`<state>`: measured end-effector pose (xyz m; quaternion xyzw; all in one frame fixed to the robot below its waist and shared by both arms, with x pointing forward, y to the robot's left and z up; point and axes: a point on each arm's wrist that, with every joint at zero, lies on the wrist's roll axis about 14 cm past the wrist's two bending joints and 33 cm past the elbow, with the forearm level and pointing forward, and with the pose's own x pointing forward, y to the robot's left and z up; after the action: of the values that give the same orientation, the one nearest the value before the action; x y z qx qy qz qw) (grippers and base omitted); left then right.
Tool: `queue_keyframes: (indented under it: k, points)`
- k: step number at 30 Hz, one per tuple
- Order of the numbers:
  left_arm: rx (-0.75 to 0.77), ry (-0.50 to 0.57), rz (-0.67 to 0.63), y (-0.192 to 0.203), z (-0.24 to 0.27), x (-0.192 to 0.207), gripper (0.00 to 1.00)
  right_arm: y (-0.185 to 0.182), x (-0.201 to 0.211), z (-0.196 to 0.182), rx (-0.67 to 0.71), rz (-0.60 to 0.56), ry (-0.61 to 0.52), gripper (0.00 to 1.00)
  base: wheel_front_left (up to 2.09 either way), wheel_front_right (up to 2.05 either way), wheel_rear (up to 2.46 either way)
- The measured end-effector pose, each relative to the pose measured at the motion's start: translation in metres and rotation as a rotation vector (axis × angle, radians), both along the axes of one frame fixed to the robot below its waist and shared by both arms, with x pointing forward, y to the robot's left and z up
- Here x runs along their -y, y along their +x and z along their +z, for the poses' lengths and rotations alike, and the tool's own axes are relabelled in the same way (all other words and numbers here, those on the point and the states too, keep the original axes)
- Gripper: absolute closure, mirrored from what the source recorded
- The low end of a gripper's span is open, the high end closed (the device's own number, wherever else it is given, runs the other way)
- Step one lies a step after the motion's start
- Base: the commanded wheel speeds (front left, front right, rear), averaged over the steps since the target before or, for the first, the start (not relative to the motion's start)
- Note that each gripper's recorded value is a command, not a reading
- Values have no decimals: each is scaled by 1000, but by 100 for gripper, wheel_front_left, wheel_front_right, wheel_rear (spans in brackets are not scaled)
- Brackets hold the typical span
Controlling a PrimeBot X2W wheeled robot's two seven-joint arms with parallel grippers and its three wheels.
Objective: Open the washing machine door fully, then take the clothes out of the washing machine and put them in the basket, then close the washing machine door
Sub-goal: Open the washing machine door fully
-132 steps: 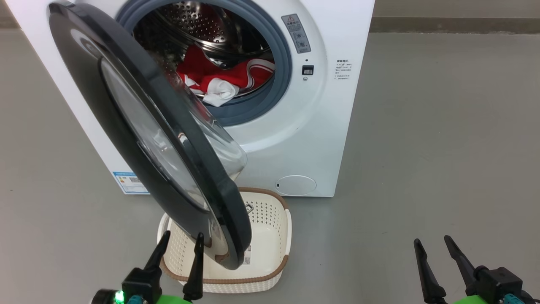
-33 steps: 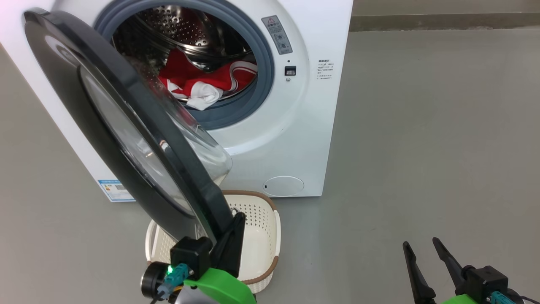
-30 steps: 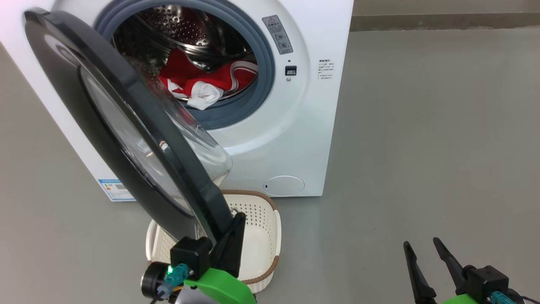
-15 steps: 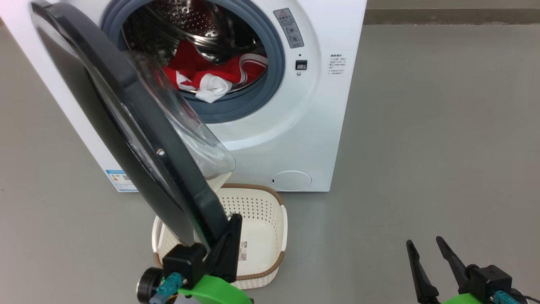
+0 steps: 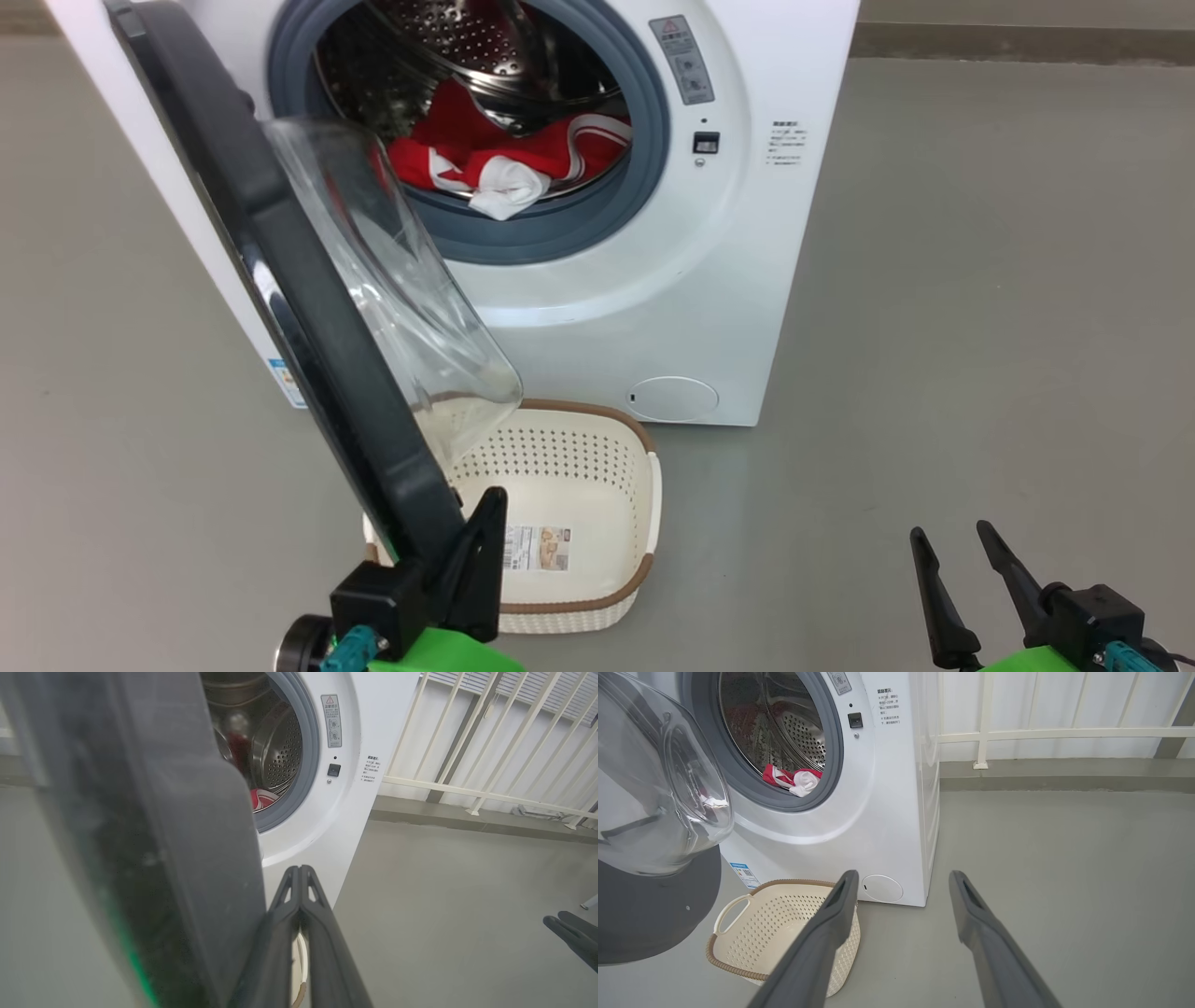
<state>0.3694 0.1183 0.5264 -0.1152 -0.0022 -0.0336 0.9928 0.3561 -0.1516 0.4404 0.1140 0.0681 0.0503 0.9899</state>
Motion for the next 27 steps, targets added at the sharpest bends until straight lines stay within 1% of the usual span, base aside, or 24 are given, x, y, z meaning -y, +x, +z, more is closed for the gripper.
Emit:
queue_keyframes:
  k: [11,27]
  points:
    - [-15,15,104,-14,-5,-33,100,7,-15,0,1,47,0,0,0,0,0]
    - [-35,4,306,-34,-12,-92,100,16,-31,-5,-13,94,0,0,0,0,0]
